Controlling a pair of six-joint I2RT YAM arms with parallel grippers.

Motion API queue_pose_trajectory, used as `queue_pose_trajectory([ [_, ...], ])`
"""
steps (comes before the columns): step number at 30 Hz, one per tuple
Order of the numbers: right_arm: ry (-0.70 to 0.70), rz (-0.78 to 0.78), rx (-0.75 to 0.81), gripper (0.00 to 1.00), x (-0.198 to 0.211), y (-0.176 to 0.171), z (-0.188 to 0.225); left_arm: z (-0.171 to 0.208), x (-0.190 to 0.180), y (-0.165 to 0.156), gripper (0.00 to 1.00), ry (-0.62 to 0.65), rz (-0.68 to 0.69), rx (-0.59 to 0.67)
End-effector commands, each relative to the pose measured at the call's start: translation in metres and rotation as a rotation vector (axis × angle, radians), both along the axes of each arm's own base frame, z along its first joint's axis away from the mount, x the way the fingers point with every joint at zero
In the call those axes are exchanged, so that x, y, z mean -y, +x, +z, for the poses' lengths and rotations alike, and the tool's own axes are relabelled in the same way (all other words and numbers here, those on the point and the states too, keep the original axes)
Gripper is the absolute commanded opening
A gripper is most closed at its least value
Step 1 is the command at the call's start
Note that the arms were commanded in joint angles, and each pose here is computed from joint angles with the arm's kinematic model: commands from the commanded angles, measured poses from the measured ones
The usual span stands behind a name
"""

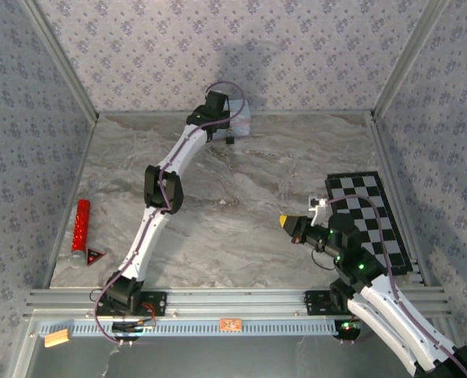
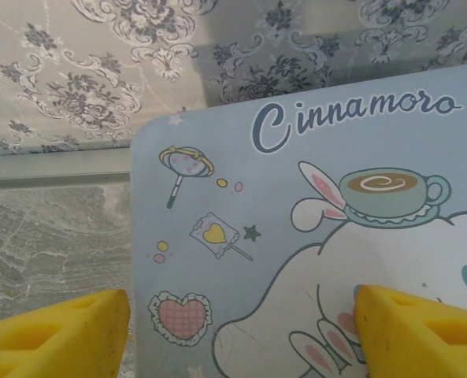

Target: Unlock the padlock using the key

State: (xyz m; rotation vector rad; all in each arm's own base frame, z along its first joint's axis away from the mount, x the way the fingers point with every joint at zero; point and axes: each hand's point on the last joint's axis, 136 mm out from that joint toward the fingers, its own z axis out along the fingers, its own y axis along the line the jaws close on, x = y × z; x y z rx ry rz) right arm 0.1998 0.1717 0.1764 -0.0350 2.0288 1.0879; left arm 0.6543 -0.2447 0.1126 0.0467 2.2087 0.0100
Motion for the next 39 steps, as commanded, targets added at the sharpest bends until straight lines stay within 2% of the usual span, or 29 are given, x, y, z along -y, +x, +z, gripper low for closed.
queue_pose_trajectory([
  [1,0.012,-0.035,0.004,0.0,0.004,0.004,0.004,-0.027,0.001,-0.023,0.75,0.068,-0.047,-0.135],
  [9,0.014,-0.035,-0.003,0.0,0.002,0.008,0.002,-0.037,-0.011,-0.057,0.71,0.149,-0.043,-0.259],
  [17,-0.008,-0.04,0.006,0.0,0.002,0.012,0.002,-0.031,-0.013,-0.105,0.7,0.129,-0.035,-0.284],
  [25,-0.031,-0.006,0.001,0.0,-0.007,0.019,0.0,-0.048,-0.059,-0.19,0.7,0.058,0.041,-0.304],
  [29,-0.052,0.041,-0.011,0.0,-0.017,0.024,-0.002,-0.052,-0.087,-0.231,0.71,0.078,0.062,-0.325],
  [34,-0.063,0.089,-0.036,0.0,-0.033,0.03,-0.009,-0.045,-0.121,-0.267,0.72,0.06,0.111,-0.294],
  [39,-0.087,0.11,-0.034,0.0,-0.05,0.034,-0.016,-0.016,-0.092,-0.277,0.74,-0.048,0.008,-0.254],
])
